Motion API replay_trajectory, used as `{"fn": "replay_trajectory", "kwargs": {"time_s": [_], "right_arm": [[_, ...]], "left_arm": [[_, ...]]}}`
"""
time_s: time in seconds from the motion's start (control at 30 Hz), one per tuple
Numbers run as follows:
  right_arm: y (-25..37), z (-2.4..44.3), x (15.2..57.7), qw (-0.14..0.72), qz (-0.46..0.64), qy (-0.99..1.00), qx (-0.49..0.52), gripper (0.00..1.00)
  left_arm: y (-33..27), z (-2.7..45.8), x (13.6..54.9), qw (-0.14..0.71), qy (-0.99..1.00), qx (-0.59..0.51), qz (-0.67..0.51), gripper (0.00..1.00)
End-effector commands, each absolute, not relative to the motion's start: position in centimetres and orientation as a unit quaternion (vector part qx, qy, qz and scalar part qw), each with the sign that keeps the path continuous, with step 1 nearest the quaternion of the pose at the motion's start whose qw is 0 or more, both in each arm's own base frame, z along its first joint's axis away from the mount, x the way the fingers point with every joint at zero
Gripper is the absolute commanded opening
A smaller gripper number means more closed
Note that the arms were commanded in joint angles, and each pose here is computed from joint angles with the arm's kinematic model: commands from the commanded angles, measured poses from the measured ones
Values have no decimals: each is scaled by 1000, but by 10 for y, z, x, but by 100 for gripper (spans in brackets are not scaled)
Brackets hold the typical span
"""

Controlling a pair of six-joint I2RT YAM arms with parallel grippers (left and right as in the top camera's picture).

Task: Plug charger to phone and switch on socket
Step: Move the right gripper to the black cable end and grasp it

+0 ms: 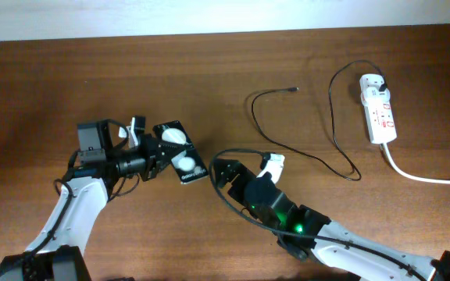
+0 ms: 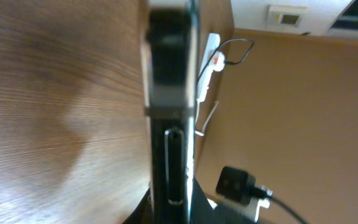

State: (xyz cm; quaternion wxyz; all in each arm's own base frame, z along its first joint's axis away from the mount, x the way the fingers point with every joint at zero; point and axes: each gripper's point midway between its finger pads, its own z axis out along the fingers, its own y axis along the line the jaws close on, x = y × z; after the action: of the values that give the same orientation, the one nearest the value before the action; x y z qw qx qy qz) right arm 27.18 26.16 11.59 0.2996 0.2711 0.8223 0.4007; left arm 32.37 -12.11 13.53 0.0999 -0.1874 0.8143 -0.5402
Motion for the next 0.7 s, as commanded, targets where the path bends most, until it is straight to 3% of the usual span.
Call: {"fn": "replay_trajectory", "kwargs": {"time_s": [0.0,0.17,0.23,0.43,0.6,0.67], "right_arm": [[243,92,267,293,344,852,265,99],[202,77,277,339,250,858,295,99],[201,92,295,323,259,876,247,99],[107,152,353,325,141,889,291,99],[75,155,415,252,87,917,297,92],[78,137,446,212,74,926,303,81]], "left_arm": [[-122,139,310,140,830,-89,-532,0],[-123,133,300,127,837,-83,-526,0],[-121,130,302,130,842,-86,-517,0],[-116,123,305,136,853,-94,-496,0],[-112,117,307,141,861,-101,-477,0],[-112,117,307,141,861,-101,-477,0]]}}
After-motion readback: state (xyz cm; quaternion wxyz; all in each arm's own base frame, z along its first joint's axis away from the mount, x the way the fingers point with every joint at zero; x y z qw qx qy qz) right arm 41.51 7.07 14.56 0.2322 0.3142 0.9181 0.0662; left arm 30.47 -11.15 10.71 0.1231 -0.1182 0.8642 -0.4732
